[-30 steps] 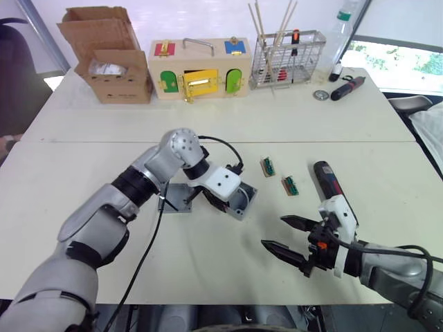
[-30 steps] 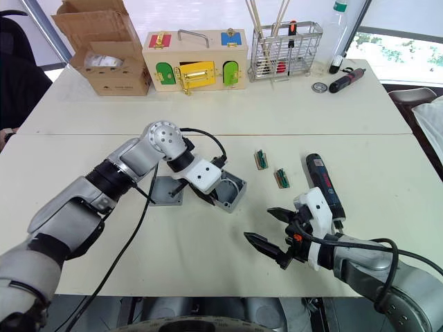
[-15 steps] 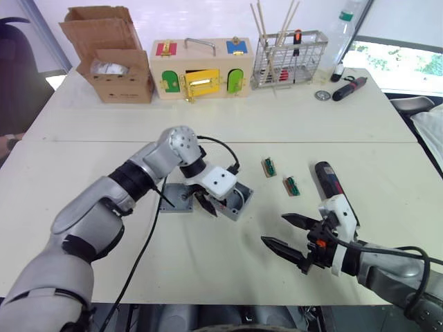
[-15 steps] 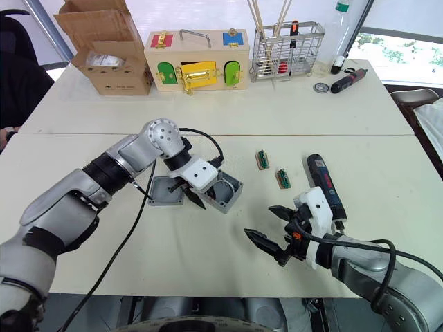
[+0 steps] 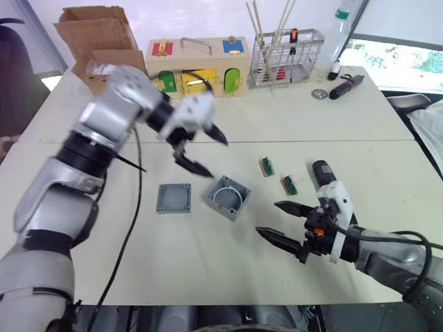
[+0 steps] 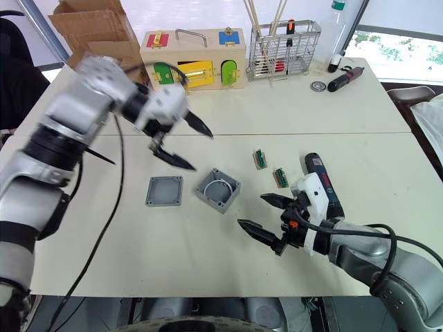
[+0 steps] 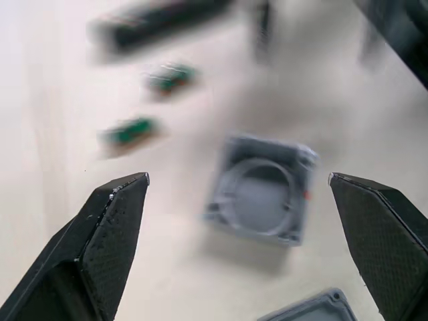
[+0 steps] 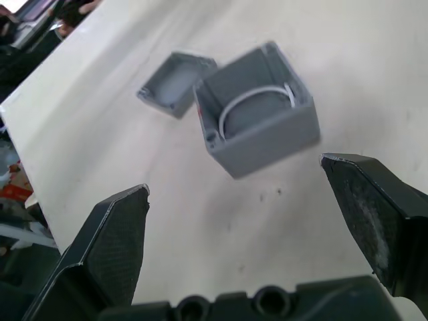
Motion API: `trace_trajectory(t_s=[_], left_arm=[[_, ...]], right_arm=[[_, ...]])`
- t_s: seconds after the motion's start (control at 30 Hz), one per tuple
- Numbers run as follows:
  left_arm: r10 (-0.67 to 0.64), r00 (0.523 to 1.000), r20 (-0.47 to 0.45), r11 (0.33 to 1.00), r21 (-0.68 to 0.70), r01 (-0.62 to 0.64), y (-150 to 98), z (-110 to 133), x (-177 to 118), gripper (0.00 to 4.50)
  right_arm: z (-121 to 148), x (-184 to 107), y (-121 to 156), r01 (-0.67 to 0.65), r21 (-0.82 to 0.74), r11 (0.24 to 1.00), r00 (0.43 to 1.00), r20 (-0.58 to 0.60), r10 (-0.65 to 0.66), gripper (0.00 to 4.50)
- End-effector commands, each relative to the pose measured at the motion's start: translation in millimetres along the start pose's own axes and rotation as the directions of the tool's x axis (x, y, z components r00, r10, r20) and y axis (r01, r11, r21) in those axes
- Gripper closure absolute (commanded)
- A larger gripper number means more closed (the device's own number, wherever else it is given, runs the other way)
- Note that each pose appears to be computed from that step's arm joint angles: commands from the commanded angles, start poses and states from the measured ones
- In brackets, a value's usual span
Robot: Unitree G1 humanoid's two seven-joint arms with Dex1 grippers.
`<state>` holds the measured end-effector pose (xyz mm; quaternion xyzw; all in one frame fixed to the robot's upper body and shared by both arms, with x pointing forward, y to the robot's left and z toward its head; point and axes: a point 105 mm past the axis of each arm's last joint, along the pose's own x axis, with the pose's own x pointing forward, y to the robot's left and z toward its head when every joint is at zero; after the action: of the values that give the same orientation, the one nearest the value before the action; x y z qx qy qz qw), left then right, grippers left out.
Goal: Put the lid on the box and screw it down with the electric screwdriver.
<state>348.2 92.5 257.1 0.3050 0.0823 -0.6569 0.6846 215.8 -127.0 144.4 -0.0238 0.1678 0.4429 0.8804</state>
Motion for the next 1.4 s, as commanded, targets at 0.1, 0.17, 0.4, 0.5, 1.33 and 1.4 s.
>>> trace_trajectory(t_s=[0.1, 0.17, 0.4, 0.5, 1.33, 1.4], left_arm=[[0.353, 0.917, -0.184, 0.857, -0.329, -0.396, 11.0, -49.5, -50.6, 0.06], [0.372, 0.886, -0.277, 0.786, -0.413, -0.46, -3.9, -64.9, -60.1, 0.06], [0.299, 0.753, -0.586, 0.39, -0.645, -0.657, -50.0, -121.8, -71.0, 0.06], [0.244, 0.768, -0.592, 0.309, -0.703, -0.64, -56.0, -139.9, -56.3, 0.06], [0.101, 0.622, -0.776, 0.388, -0.545, -0.743, -114.0, -185.6, -7.0, 0.6], [0.09, 0.638, -0.765, 0.395, -0.56, -0.728, -116.7, -184.2, -2.3, 1.38]], right_arm=[[25.9, 0.6, -3.6, -0.054, -0.098, 0.994, 0.998, 0.028, 0.057, 0.0], [29.9, 2.0, -2.1, -0.081, -0.129, 0.988, 0.996, 0.011, 0.083, 0.0], [34.2, 7.6, -6.5, -0.089, -0.159, 0.983, 0.996, 0.008, 0.091, 0.0], [28.9, 11.8, -6.7, -0.095, -0.175, 0.98, 0.995, -0.024, 0.092, 0.0], [20.5, 14.1, -3.1, -0.001, -0.13, 0.992, 1.0, 0.026, 0.005, 0.0], [20.4, 14.6, -2.1, 0.008, -0.121, 0.993, 0.999, 0.037, -0.004, 0.0]])
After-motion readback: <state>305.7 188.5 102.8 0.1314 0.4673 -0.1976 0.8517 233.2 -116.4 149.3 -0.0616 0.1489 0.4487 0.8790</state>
